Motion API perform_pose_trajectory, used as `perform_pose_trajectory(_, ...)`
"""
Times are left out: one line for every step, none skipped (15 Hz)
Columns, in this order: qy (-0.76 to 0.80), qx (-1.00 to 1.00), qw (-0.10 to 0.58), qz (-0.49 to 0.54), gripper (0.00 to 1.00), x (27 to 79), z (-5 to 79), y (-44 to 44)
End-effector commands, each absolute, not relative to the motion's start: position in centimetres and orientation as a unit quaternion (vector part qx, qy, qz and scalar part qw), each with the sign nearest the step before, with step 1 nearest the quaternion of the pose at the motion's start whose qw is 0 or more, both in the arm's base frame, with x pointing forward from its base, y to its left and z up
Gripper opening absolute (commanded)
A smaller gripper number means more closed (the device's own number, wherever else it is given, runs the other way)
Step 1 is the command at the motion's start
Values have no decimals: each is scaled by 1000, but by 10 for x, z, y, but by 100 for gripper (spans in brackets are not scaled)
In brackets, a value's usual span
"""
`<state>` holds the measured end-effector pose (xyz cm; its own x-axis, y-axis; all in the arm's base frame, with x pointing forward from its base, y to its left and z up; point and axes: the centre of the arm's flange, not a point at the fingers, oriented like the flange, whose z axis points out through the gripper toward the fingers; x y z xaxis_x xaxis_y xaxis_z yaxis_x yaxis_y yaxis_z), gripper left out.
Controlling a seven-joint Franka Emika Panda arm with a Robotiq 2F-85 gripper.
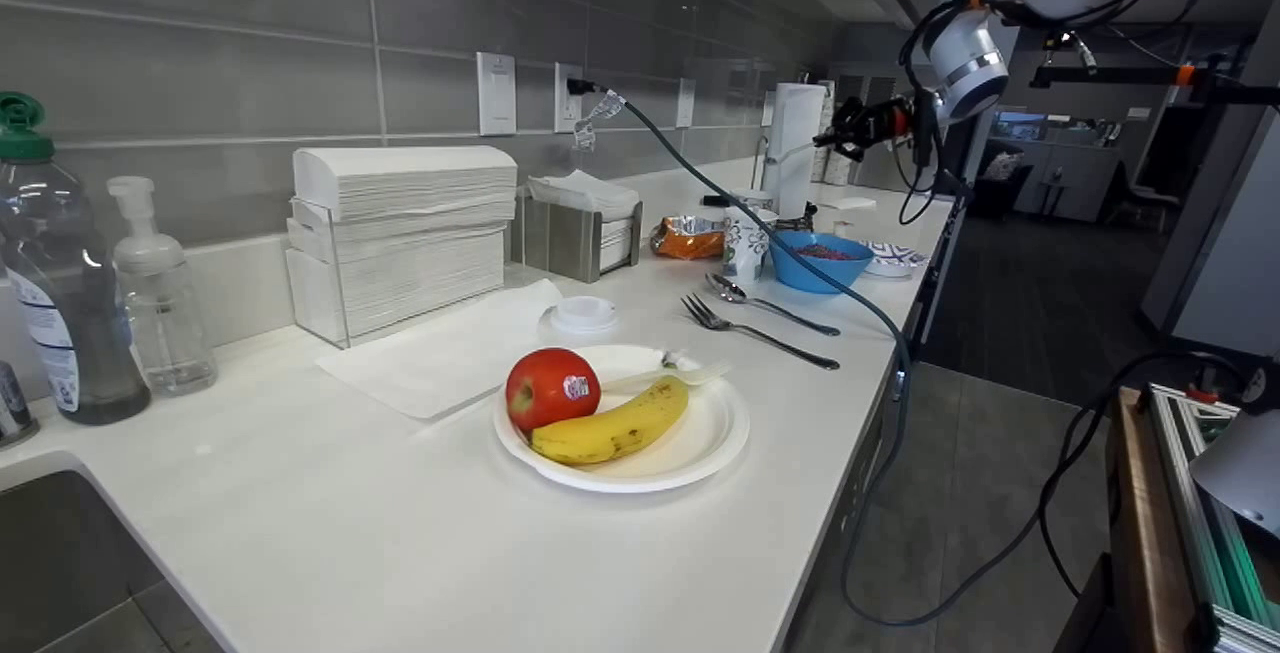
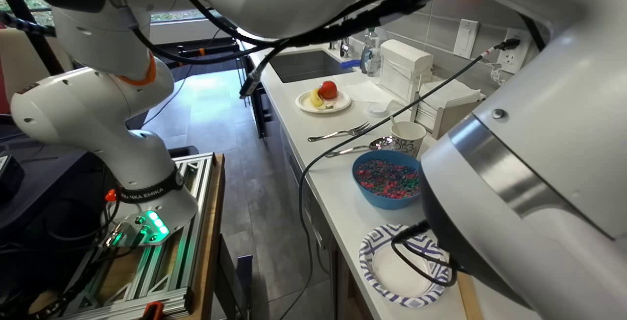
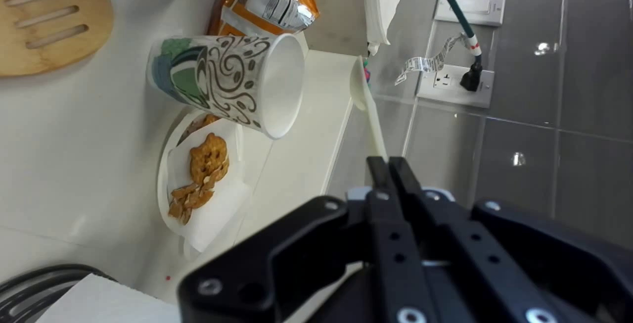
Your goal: Pick up the spoon and get some of the objects from the bowl and put them in the cup
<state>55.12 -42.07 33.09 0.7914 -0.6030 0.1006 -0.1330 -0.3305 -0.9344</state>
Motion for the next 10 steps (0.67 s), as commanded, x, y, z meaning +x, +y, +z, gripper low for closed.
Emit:
perform_pose_trajectory(263, -781, 519, -228, 1, 557, 324, -409)
perform_pose_trajectory(266, -781, 516, -228, 1, 559, 323, -406)
perform_pose_trajectory(269, -784, 511, -229, 1, 562, 323, -404)
perform_pose_trajectory(272, -785, 507, -229, 1, 565, 323, -401)
perform_pose_trajectory(275, -787, 503, -229, 1, 567, 323, -399)
perform_pose_trajectory(277, -789, 498, -229, 1, 568, 323, -397)
perform_pose_trajectory(279, -791, 494, -228, 1, 570, 323, -394)
perform_pose_trajectory(281, -793, 491, -229, 1, 571, 323, -392)
perform_pose_trajectory(282, -795, 487, -229, 1, 571, 323, -390)
perform_pose_trajectory(282, -796, 484, -229, 1, 571, 323, -389)
